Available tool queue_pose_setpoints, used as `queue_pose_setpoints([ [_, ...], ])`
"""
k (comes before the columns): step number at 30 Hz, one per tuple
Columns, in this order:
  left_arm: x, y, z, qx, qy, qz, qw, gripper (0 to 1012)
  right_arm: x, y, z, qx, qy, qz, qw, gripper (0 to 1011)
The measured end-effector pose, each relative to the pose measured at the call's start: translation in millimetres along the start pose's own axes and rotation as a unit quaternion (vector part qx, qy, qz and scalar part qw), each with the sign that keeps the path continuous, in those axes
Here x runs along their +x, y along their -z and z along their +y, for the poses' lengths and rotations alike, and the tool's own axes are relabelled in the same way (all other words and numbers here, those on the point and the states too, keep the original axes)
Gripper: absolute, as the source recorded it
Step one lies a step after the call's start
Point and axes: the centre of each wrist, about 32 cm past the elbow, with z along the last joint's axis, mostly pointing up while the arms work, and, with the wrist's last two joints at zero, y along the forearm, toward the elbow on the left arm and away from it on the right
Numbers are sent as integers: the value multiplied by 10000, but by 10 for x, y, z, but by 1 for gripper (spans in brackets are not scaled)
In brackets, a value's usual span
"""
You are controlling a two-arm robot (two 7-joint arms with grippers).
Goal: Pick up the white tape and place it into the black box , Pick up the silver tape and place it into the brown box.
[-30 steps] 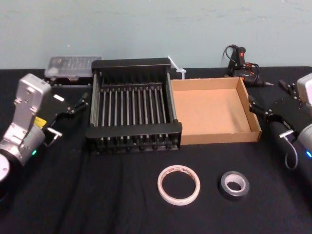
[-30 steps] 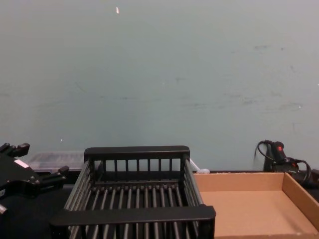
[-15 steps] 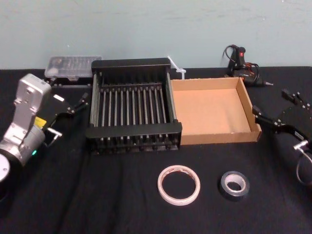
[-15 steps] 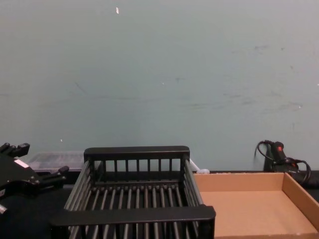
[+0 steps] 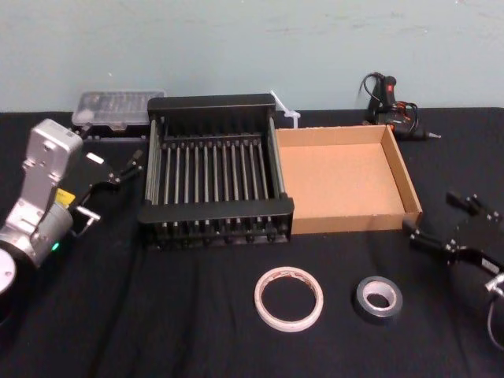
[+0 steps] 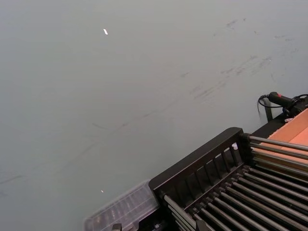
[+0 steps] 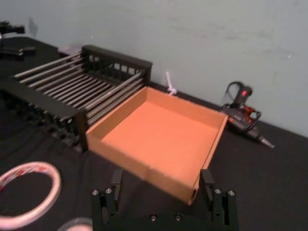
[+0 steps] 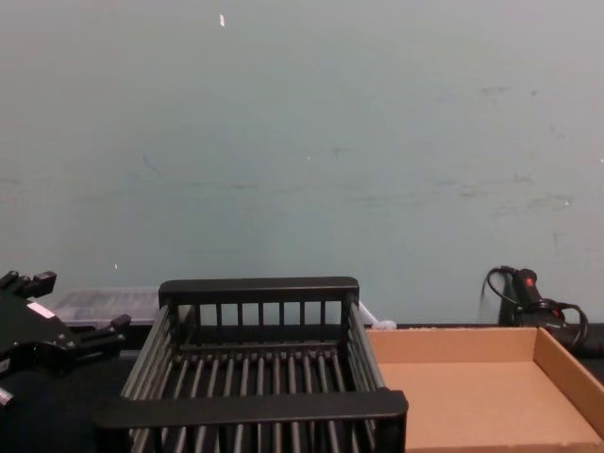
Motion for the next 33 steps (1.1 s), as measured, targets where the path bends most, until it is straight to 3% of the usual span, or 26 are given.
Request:
queue_pose_setpoints([
  [11, 0, 0, 0, 0, 0, 0, 10000, 1001, -87, 96, -107, -407, -369, -112, 9984, 1002],
  [33, 0, 0, 0, 0, 0, 0, 10000, 1001, -168, 198, -42, -926, -728, 11, 9930, 1002],
])
